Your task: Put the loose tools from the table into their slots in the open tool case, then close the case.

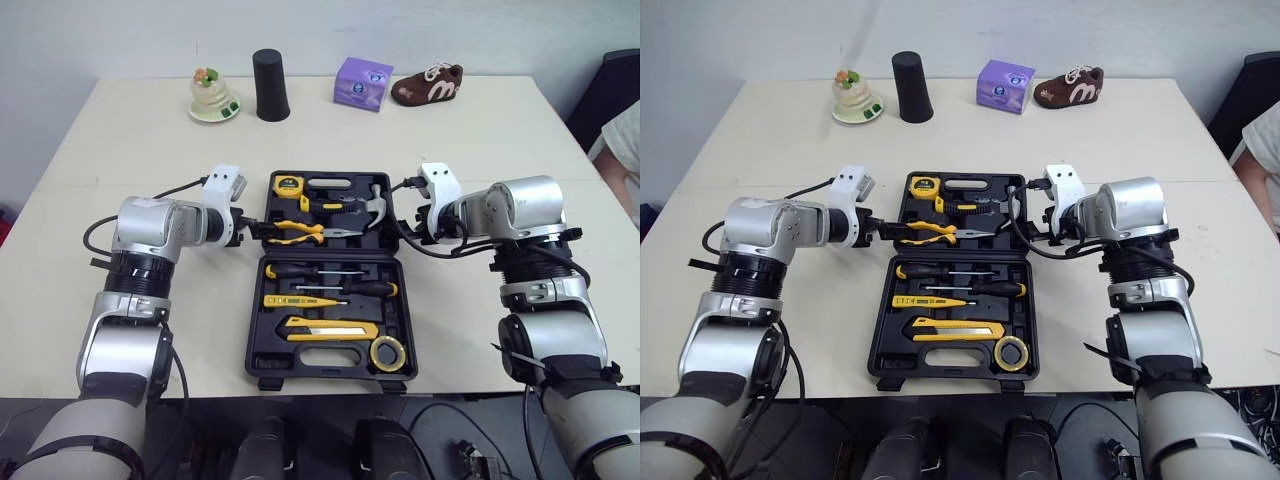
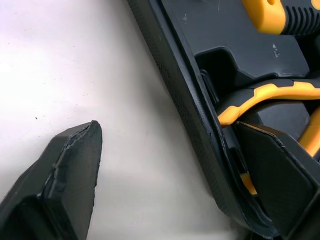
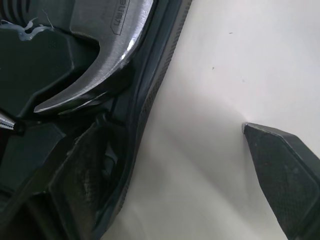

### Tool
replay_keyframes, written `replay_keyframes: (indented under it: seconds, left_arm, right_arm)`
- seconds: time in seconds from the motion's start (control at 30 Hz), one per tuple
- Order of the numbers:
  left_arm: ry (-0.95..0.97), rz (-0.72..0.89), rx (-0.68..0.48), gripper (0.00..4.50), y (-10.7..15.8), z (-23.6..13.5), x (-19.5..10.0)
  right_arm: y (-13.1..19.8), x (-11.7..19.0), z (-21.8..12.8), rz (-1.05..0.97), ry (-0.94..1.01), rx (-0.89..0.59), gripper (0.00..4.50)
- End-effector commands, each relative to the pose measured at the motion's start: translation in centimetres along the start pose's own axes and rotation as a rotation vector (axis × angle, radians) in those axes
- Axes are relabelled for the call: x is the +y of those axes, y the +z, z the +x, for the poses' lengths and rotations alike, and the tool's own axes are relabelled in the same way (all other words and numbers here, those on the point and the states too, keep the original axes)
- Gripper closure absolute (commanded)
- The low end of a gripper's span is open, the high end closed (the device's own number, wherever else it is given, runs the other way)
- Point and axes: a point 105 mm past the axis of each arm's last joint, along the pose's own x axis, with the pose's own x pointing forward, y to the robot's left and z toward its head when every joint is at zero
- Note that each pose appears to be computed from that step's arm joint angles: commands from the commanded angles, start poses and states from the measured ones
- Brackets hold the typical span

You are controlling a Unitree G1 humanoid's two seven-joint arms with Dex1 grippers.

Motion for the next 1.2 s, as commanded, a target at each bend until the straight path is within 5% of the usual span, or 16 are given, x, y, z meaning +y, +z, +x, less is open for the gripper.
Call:
replay_keyframes:
  seconds: [0.03,0.17,0.27,0.53,0.7,0.8,0.87,1.07,1.2]
  left_arm:
    - [0.001,-0.008,0.014,1.72,-0.1,0.4,0.1]
    - [-0.018,-0.033,0.002,3.5,0.1,0.7,-0.3]
    - [-0.012,-0.047,-0.028,4.04,0.6,0.8,-0.3]
    - [0.044,-0.077,-0.3,4.26,4.9,-0.3,0.3]
    - [0.211,0.058,-0.658,4.34,8.0,-3.4,2.6]
    - [0.238,0.205,-0.768,4.48,7.7,-4.5,2.7]
    - [0.287,0.307,-0.845,4.48,7.2,-5.7,2.9]
    - [0.296,0.638,-0.875,4.48,3.5,-6.5,1.8]
    - [0.287,0.739,-0.832,4.48,0.2,-6.6,1.8]
  right_arm:
    - [-0.1,-0.1,0.4,0.039,-0.011,0.008,1.78]
    - [0.5,-0.2,0.2,0.067,-0.015,-0.016,3.72]
    - [0.7,0.0,-0.1,0.096,-0.002,-0.024,4.48]
    - [4.3,1.0,-1.1,0.11,0.045,-0.304,4.5]
    - [6.8,-0.4,-3.4,-0.063,-0.012,-0.717,4.5]
    - [6.0,-1.6,-3.9,-0.255,-0.116,-0.832,4.5]
    - [4.3,-2.2,-4.0,-0.6,-0.23,-0.876,4.5]
    - [-0.1,-3.2,-3.6,-1.084,-0.33,-0.903,4.5]
    - [-2.6,-3.9,-3.3,-1.195,-0.336,-0.888,4.5]
